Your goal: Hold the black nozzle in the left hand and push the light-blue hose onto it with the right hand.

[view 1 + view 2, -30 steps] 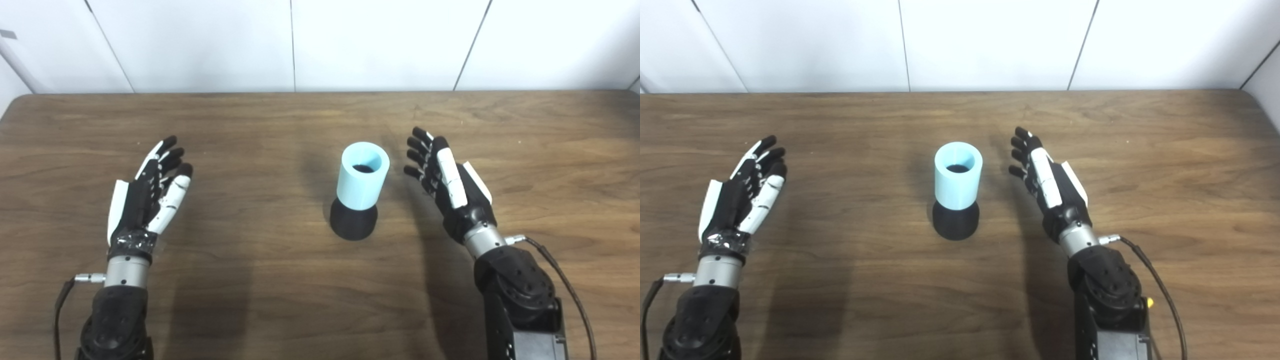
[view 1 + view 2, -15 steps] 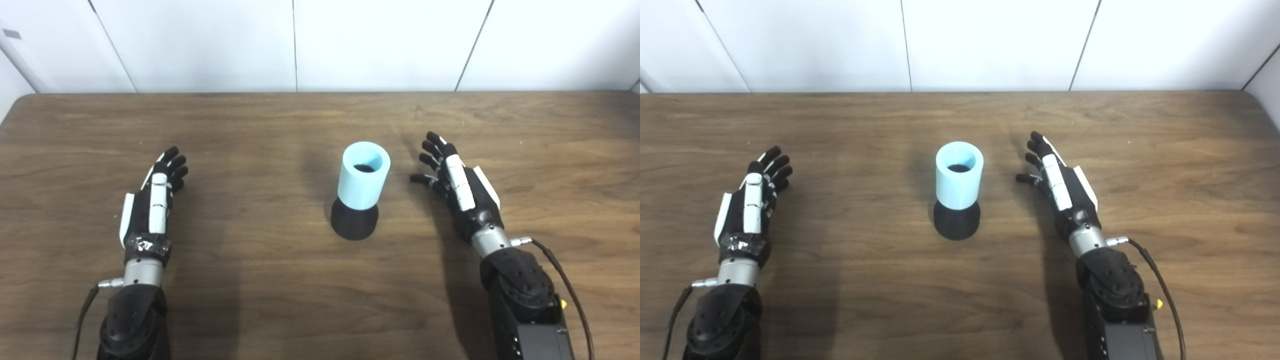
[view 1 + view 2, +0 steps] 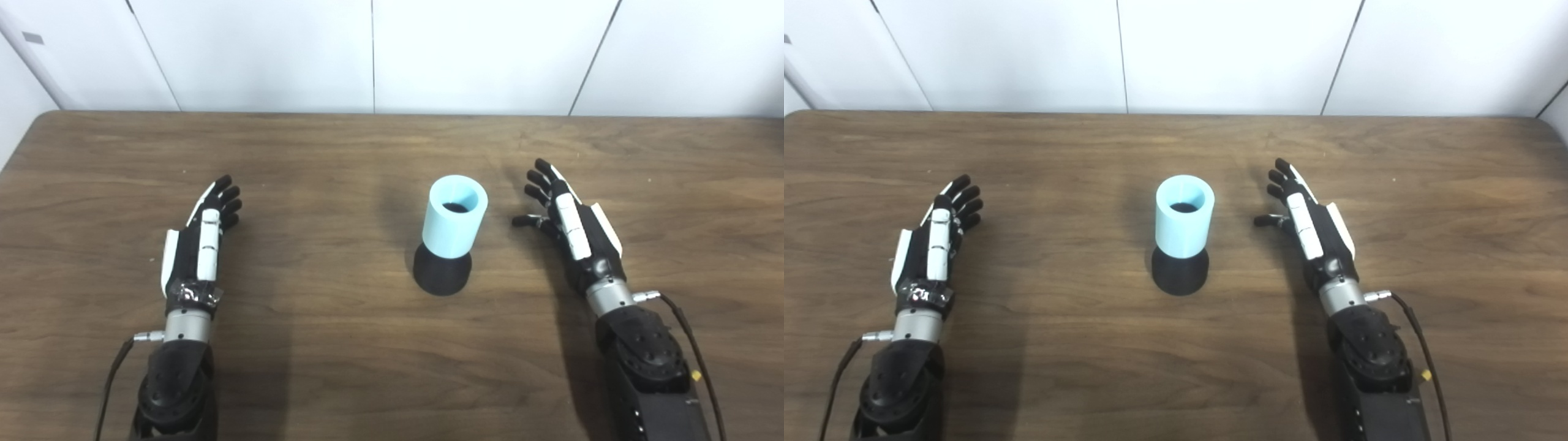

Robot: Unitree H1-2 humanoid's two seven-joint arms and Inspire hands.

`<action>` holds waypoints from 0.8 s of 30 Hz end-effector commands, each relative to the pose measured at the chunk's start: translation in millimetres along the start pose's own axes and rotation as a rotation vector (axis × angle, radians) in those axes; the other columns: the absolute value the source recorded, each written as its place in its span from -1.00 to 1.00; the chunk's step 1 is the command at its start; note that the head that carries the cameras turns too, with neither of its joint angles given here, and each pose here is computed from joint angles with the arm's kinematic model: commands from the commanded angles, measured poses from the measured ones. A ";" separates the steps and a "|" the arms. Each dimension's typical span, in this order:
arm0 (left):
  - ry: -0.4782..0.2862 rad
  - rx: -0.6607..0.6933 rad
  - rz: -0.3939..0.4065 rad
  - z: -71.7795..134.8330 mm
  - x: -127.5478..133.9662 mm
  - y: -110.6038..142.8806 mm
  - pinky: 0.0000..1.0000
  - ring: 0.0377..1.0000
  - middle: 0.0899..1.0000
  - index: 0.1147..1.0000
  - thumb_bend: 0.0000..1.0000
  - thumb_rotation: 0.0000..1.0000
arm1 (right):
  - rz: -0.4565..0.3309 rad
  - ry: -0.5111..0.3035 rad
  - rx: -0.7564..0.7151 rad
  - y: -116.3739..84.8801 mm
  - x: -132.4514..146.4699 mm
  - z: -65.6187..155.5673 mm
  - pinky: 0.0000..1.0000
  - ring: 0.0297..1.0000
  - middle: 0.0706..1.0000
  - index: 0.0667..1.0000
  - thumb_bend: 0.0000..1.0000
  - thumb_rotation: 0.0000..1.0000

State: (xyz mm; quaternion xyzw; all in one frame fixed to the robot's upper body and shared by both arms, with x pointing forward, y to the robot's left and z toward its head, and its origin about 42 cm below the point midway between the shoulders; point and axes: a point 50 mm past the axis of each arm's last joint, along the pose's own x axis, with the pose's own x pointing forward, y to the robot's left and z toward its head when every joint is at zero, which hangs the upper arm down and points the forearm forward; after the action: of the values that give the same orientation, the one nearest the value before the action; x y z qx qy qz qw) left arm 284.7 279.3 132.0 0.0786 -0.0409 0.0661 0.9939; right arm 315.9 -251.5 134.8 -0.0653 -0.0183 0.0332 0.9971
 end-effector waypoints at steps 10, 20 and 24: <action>-0.028 -0.007 -0.026 -12.1 5.5 -6.7 0.80 0.79 0.78 0.82 -0.14 0.89 | -0.008 0.009 -0.006 -1.6 1.8 -12.6 0.75 0.84 0.84 0.88 0.05 1.00; -0.029 -0.011 -0.043 -19.9 5.4 -6.9 0.77 0.78 0.79 0.81 -0.06 0.71 | 0.000 0.005 0.012 1.8 1.0 -20.3 0.66 0.80 0.81 0.87 -0.02 1.00; -0.031 0.004 -0.033 -20.2 5.1 -7.1 0.70 0.75 0.75 0.78 -0.08 0.65 | -0.004 -0.010 0.017 2.8 1.2 -21.5 0.59 0.76 0.79 0.85 -0.07 1.00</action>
State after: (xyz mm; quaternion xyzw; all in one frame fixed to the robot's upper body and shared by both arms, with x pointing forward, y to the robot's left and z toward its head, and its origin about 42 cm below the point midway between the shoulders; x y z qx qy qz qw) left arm 296.4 277.7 122.9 0.0816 -0.0618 0.0470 0.9936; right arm 318.1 -250.5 118.3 -0.0539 -0.0347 0.0334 0.9974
